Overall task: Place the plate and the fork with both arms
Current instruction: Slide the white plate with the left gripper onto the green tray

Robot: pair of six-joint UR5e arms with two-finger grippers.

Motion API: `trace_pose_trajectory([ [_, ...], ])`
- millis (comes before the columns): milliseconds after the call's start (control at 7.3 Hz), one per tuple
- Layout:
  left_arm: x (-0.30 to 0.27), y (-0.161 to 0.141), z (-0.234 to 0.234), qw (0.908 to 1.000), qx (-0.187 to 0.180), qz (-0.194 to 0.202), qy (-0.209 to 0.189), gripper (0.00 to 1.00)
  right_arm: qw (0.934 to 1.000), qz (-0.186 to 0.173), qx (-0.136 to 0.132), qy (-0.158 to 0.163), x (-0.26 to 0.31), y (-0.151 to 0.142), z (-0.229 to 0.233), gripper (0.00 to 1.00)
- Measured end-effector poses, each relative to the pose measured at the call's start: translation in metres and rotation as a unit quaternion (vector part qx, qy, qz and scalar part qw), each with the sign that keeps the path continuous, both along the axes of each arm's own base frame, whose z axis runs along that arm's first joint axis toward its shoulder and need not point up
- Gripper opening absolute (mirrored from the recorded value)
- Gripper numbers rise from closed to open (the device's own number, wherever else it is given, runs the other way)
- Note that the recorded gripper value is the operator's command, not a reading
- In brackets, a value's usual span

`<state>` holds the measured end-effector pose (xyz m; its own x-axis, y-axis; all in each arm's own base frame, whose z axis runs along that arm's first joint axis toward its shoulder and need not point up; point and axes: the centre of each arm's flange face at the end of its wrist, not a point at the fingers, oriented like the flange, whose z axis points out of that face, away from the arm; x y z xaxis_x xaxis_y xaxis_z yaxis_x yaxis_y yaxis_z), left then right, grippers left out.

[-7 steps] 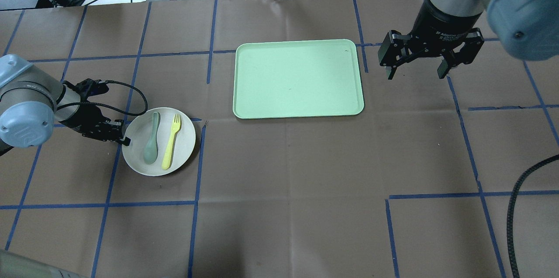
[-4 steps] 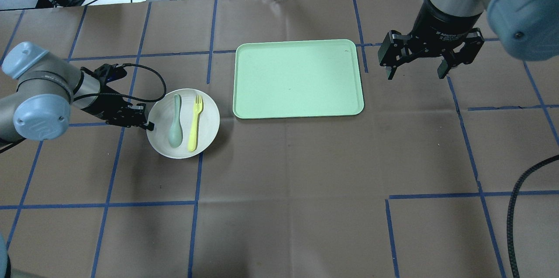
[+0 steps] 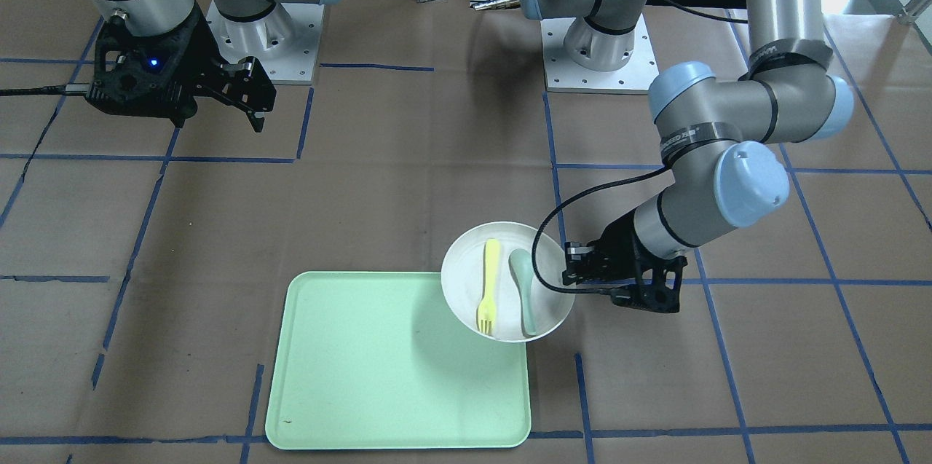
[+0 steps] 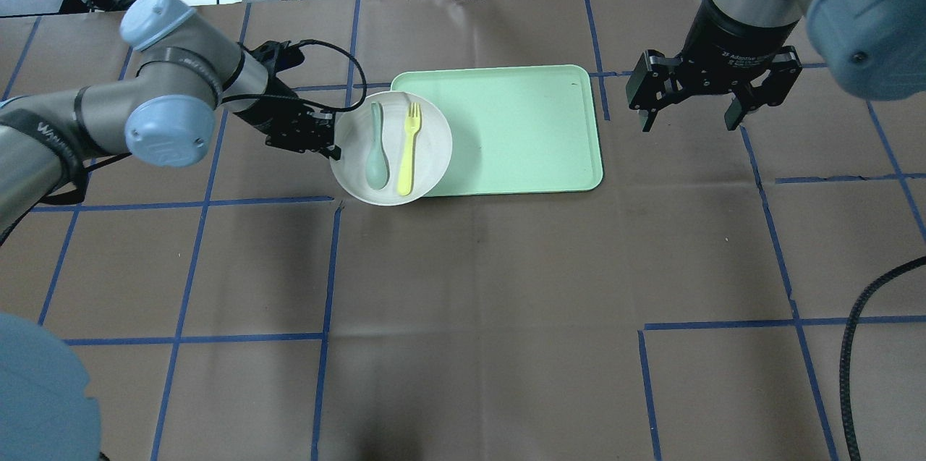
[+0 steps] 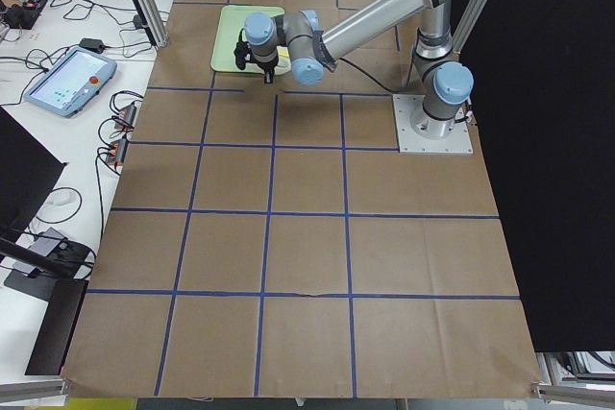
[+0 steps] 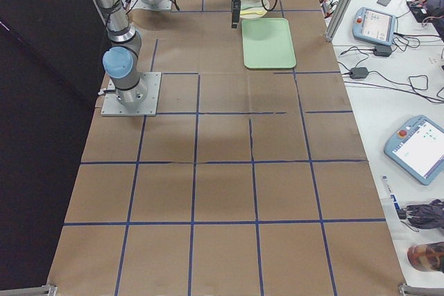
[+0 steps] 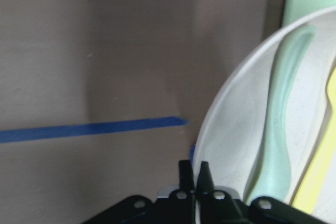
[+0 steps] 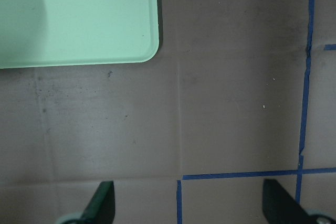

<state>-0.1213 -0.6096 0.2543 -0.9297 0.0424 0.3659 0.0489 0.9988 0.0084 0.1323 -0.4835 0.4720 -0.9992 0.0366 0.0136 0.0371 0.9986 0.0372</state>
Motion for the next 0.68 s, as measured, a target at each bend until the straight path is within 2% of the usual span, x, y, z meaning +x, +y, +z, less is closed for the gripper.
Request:
trace_pose_trajectory([
  [411, -0.076, -0.062, -0.038, 0.9995, 0.008, -0.032, -0.002, 0.00, 1.0000, 0.000, 0.000, 0.000, 0.000, 0.000, 0.000, 1.00],
  [685, -0.094, -0.084, -0.059, 0.9991, 0.011, -0.041, -0.002, 0.01, 1.0000, 0.001, 0.000, 0.000, 0.000, 0.000, 0.000, 1.00],
])
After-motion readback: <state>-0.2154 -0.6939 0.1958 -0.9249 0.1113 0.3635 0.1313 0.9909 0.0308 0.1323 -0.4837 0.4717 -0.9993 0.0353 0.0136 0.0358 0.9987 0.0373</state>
